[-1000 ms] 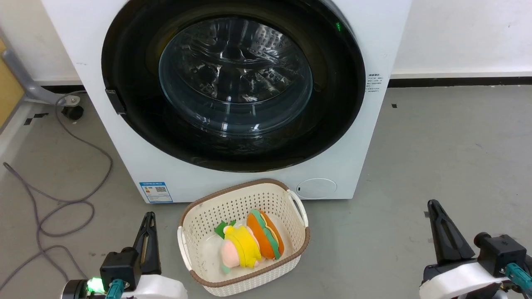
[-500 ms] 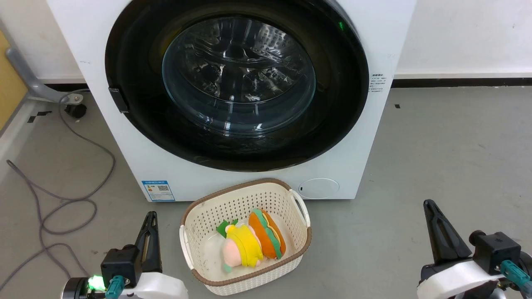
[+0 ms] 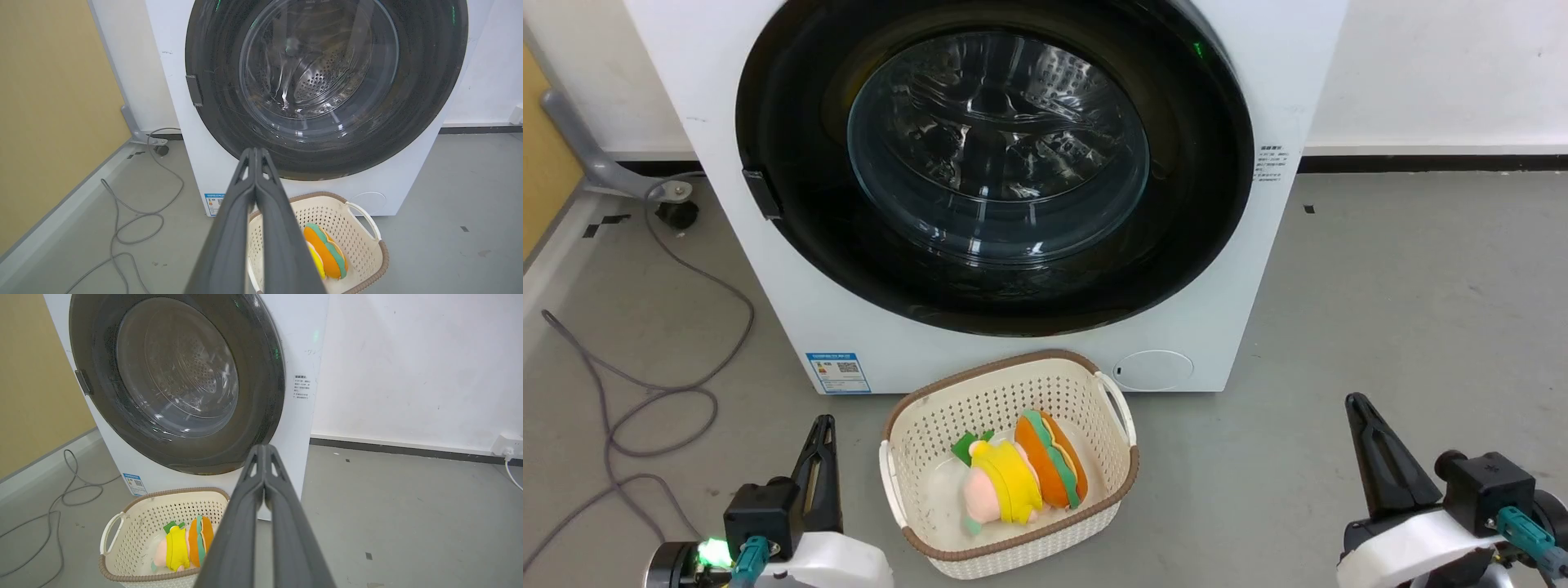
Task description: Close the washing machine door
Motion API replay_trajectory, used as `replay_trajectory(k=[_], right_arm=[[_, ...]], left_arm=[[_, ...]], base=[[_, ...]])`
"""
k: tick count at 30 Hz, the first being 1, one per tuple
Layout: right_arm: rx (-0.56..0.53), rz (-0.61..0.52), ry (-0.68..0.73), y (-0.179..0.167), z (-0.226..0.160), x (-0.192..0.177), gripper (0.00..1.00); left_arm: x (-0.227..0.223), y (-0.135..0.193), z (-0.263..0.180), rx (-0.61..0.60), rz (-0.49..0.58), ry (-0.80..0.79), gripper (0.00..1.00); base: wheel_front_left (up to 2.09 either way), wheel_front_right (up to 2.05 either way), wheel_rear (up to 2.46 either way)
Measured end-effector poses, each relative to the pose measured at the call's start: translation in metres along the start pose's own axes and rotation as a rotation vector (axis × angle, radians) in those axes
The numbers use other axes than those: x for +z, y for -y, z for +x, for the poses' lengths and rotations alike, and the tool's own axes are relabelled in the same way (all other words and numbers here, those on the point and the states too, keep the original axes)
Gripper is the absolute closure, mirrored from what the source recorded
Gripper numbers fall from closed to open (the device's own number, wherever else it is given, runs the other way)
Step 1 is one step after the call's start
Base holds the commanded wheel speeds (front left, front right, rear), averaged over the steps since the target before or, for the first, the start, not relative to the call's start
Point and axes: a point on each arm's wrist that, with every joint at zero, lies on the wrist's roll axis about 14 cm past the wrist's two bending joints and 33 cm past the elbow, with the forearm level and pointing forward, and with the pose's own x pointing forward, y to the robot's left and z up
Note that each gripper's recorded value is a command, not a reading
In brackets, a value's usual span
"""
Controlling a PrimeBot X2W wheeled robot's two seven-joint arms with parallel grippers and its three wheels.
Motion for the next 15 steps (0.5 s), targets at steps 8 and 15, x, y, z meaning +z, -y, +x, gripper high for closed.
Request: replay_trajectory(k=[8, 15], right_arm=[[0.012, -0.011, -0.014, -0.0037, 0.0014, -0.0013, 1.00], [0.023, -0.017, -0.023, -0.0071, 0.0026, -0.0018, 1.00]], left_arm=[[-0.0006, -0.0006, 0.0002, -0.003, 0.000, -0.012, 1.00], [0.0014, -0.0008, 0.0014, -0.007, -0.001, -0.012, 1.00]], base=[[0.00, 0.00, 0.00], [0.00, 0.00, 0.00]])
